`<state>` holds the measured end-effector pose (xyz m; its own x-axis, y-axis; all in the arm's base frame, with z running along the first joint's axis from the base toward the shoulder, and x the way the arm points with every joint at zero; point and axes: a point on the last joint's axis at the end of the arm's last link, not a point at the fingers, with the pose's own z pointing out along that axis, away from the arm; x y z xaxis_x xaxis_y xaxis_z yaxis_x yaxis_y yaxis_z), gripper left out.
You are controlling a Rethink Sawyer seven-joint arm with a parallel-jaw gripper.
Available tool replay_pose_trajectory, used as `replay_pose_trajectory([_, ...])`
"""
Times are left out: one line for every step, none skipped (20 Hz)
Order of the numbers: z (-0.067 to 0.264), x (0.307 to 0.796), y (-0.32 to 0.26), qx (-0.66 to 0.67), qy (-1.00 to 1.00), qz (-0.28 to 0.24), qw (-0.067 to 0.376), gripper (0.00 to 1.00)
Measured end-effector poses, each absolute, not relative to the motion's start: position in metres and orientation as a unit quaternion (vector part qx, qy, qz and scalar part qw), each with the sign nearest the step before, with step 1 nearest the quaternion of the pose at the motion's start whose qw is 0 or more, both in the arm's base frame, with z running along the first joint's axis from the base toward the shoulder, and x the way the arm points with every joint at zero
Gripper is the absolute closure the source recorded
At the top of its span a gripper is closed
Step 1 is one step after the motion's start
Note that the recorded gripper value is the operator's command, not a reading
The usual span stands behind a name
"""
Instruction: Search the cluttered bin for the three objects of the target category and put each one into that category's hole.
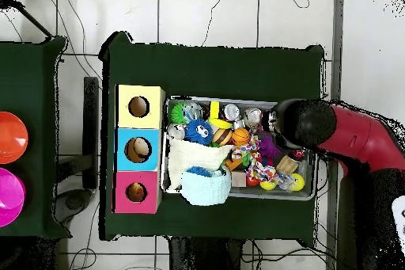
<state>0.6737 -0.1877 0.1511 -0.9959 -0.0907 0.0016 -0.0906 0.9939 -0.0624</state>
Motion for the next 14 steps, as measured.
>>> replay_pose_trajectory([0.151,0.673,-0.188,-0.045,0.998,-0.031,-0.001,0.0])
replay_pose_trajectory([0.151,0.673,-0.188,-0.045,0.999,-0.03,-0.003,0.0])
replay_pose_trajectory([0.152,0.672,-0.188,-0.046,0.999,-0.03,-0.006,0.0])
replay_pose_trajectory([0.153,0.671,-0.187,-0.045,0.999,-0.029,-0.01,0.0])
replay_pose_trajectory([0.153,0.671,-0.187,-0.045,0.999,-0.028,-0.011,0.0])
replay_pose_trajectory([0.154,0.67,-0.187,-0.045,0.999,-0.028,-0.013,0.0])
replay_pose_trajectory([0.157,0.67,-0.187,-0.045,0.998,-0.028,-0.016,0.0])
replay_pose_trajectory([0.159,0.67,-0.187,-0.045,0.998,-0.028,-0.016,0.0])
replay_pose_trajectory([0.162,0.67,-0.186,-0.046,0.998,-0.029,-0.017,0.0])
replay_pose_trajectory([0.165,0.669,-0.186,-0.046,0.998,-0.031,-0.017,0.0])
replay_pose_trajectory([0.168,0.669,-0.185,-0.046,0.998,-0.032,-0.017,0.0])
replay_pose_trajectory([0.173,0.67,-0.184,-0.048,0.998,-0.035,-0.015,0.0])
replay_pose_trajectory([0.177,0.67,-0.182,-0.049,0.998,-0.038,-0.014,0.0])
replay_pose_trajectory([0.182,0.671,-0.179,-0.051,0.998,-0.04,-0.011,0.0])
